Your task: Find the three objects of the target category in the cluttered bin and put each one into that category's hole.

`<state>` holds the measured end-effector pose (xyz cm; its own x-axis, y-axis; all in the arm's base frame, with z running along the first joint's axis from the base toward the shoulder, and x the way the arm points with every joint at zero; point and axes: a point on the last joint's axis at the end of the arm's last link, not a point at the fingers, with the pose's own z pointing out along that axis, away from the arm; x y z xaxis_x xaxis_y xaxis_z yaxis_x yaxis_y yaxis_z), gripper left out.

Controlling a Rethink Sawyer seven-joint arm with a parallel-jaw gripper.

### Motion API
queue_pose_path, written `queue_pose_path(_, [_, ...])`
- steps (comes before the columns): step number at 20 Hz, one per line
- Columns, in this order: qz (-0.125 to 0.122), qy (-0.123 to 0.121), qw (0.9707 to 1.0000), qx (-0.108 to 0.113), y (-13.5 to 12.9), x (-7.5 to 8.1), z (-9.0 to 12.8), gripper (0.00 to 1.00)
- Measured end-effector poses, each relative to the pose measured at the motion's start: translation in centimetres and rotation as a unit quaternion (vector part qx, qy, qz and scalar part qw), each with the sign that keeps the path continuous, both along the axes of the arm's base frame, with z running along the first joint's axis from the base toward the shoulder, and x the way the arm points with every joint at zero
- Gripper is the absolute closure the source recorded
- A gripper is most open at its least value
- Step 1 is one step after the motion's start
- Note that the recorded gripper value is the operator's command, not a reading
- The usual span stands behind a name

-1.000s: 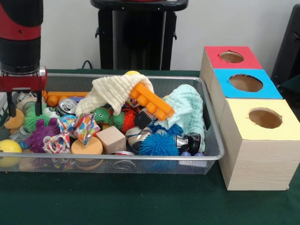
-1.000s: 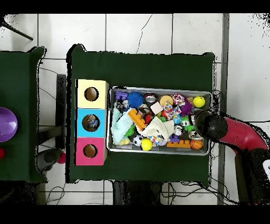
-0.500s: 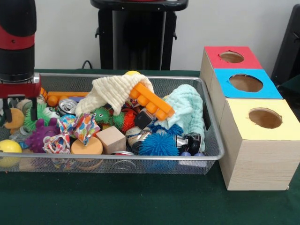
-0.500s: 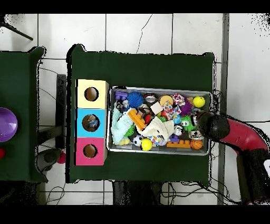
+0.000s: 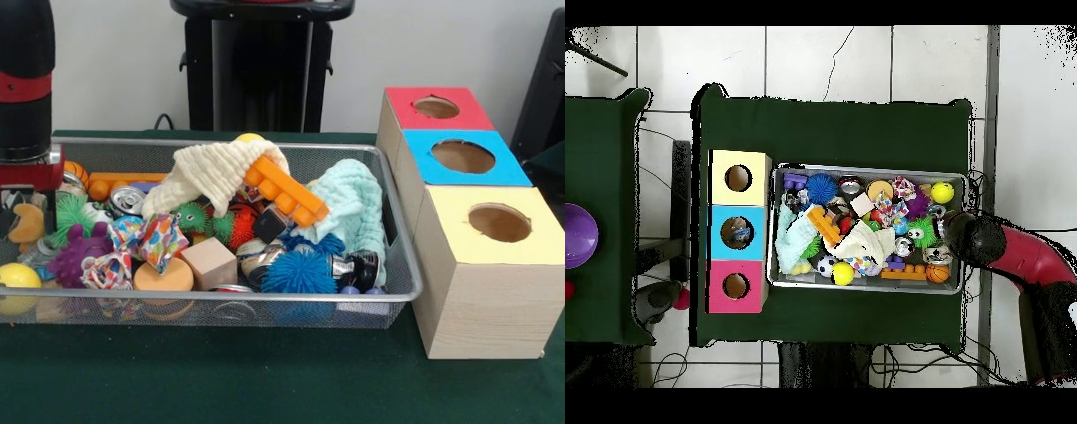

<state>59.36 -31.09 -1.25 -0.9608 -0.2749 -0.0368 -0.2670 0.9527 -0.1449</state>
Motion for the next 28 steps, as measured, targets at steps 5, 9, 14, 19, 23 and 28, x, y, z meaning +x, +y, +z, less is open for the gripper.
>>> queue_pose_path(5, [0.002,-0.001,1.0,-0.001,-0.05,0.15,-0.04,0.0])
queue_pose_path(9, [0.002,-0.001,1.0,-0.001,-0.03,0.13,-0.08,0.0])
queue_pose_path(14, [0.002,-0.001,1.0,-0.001,-0.03,0.12,-0.1,0.0])
queue_pose_path(19, [0.002,0.0,1.0,0.0,0.01,0.03,-0.3,0.0])
queue_pose_path(23, [0.0,-0.002,1.0,0.003,-0.08,0.12,-0.28,0.0])
queue_pose_path(28, [-0.003,-0.01,0.9999,0.009,-0.3,0.34,-0.2,0.0])
